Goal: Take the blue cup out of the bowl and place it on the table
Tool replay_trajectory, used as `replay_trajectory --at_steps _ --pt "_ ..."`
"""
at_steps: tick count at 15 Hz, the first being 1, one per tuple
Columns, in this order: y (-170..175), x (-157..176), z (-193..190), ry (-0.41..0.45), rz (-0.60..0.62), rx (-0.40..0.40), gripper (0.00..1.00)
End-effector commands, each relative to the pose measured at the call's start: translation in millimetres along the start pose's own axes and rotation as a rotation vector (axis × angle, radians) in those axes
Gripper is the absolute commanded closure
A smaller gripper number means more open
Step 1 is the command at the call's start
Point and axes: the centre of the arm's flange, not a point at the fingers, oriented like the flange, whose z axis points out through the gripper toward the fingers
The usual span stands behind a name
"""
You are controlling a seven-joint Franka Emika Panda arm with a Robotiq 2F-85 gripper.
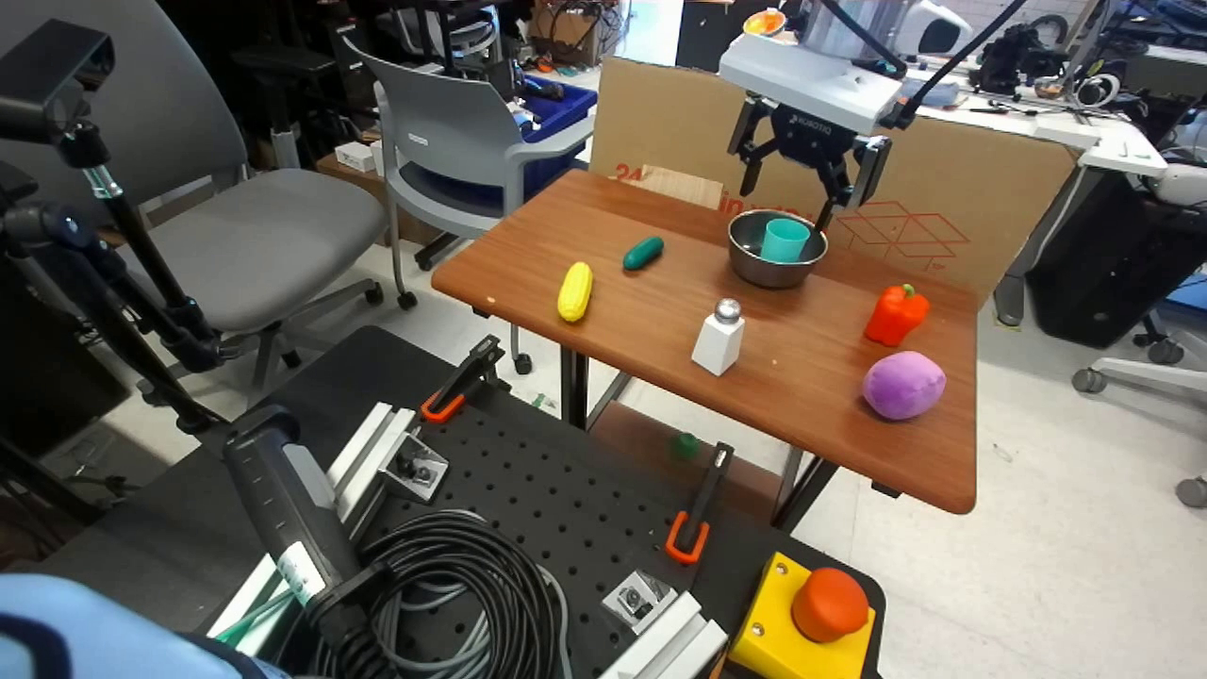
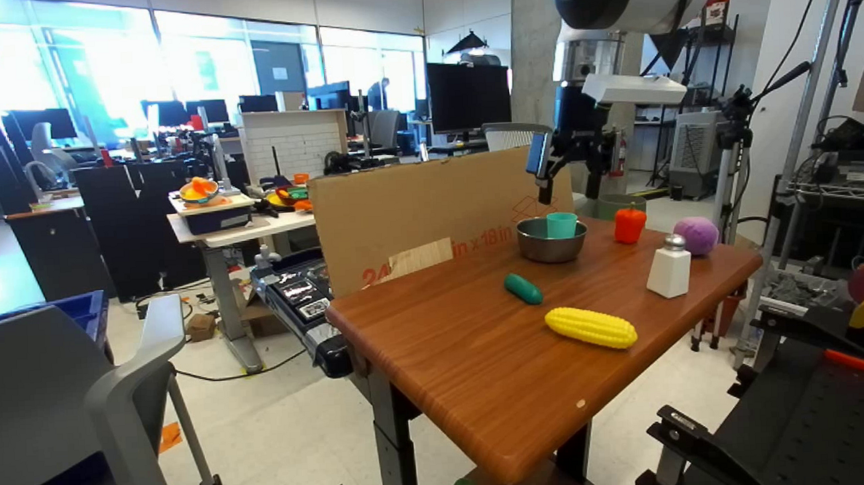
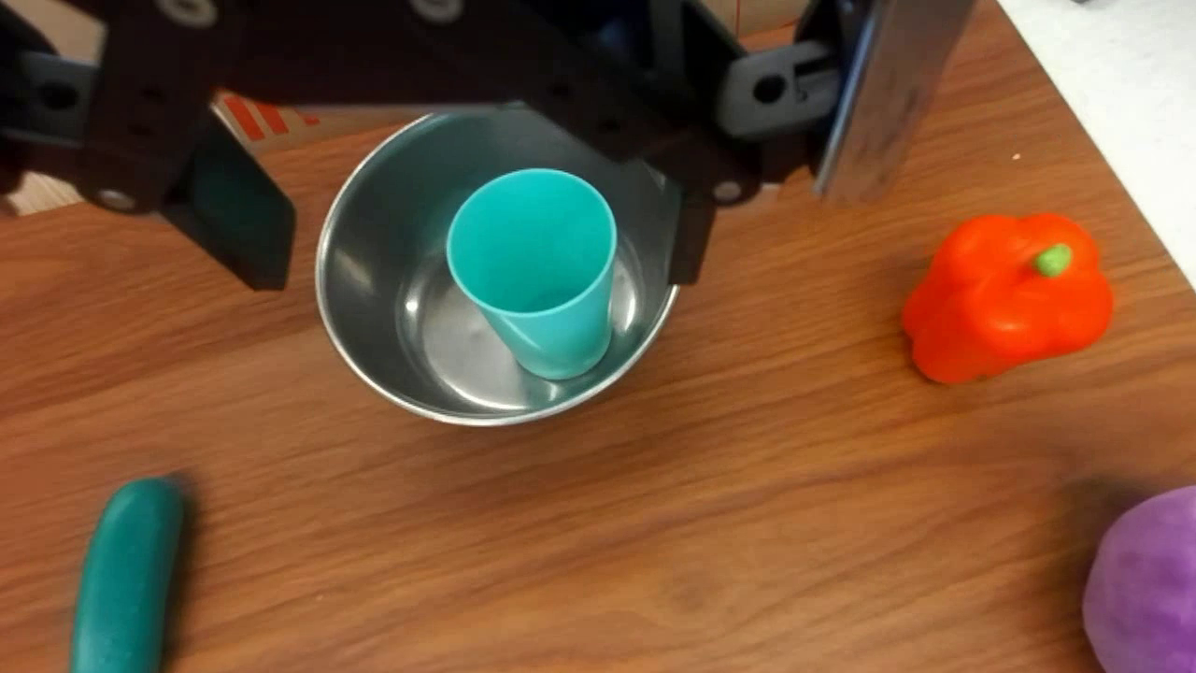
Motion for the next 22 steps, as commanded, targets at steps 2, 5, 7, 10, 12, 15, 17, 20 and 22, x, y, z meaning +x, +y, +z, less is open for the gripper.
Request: replay_trajectory --at_steps 2,5,7,10,12,15,17,20,22 --pt "-6.4 26.3 14.9 0.004 -0.016 0.050 0.00" --pt "-12.5 30.1 26.8 -0.007 -0.023 0.069 0.00" --pt "-17.9 32.6 32.0 -0.011 -0.030 0.084 0.00" --pt "-24.8 36.1 36.2 -0.013 -0.038 0.102 0.00" --pt "-24.5 37.9 40.2 -0.027 -0.032 0.104 0.00" --pt "-17.2 41.1 44.6 -0.043 0.006 0.092 0.32" --pt "-11.7 43.4 43.6 -0.044 0.020 0.083 0.49" --pt "-3.2 46.2 38.7 -0.040 0.034 0.074 0.71" --pt "0.3 47.1 36.6 -0.047 0.040 0.075 0.87"
